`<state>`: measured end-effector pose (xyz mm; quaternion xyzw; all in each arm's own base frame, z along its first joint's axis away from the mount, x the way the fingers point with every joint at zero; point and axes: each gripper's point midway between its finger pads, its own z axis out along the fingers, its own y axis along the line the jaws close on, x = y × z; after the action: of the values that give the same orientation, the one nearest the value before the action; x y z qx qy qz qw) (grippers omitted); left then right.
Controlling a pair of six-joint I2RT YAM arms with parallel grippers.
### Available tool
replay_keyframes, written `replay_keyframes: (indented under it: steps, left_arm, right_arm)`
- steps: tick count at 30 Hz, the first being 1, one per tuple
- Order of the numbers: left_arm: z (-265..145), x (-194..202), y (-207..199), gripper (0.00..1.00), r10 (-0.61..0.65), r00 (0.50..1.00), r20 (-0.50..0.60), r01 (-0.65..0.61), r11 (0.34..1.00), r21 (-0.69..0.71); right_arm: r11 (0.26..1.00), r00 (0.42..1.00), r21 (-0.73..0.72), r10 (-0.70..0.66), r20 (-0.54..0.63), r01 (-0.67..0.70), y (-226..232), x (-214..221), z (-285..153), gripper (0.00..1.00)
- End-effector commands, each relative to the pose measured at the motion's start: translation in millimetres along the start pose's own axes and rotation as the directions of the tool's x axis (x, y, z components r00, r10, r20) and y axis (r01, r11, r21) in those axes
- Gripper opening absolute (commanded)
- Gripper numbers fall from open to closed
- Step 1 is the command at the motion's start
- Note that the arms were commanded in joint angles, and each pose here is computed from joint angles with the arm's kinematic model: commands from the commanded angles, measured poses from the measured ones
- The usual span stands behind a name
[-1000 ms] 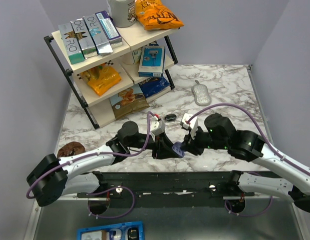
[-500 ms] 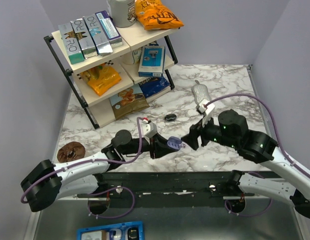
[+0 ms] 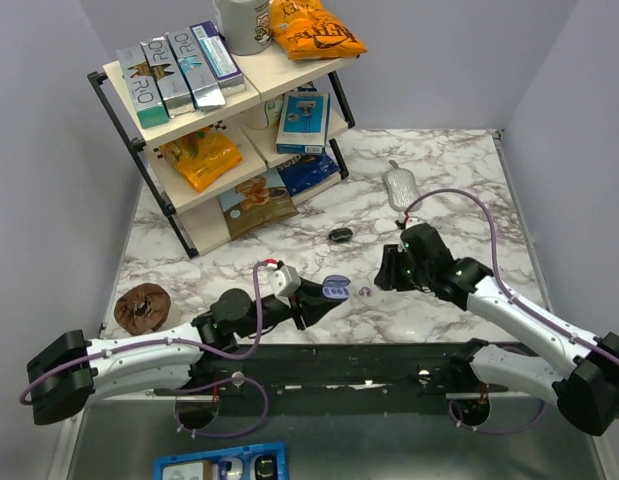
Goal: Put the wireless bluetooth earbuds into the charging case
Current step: Pick up the earbud from the center of the board.
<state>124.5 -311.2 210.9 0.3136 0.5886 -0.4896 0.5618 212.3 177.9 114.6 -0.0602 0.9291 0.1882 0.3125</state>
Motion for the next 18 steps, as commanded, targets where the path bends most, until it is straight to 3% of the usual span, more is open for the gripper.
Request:
replay_keyframes:
  steps: [1, 18]
  left_arm:
    - [-7.1, -8.5, 9.0, 0.0, 0.012, 0.998, 0.06, -0.007, 0.996, -0.092]
    - [-27.6, -1.4, 12.1, 0.0, -0.006, 0.996, 0.085, 0.018, 0.99, -0.14]
  right_arm:
    - [0.995, 0.991, 0.027, 0.096, 0.092, -0.099, -6.2, -11.8, 17.9, 0.47]
    - [0.987, 0.995, 0.126, 0.102, 0.016, -0.103, -23.3, 8.5, 64.6, 0.45]
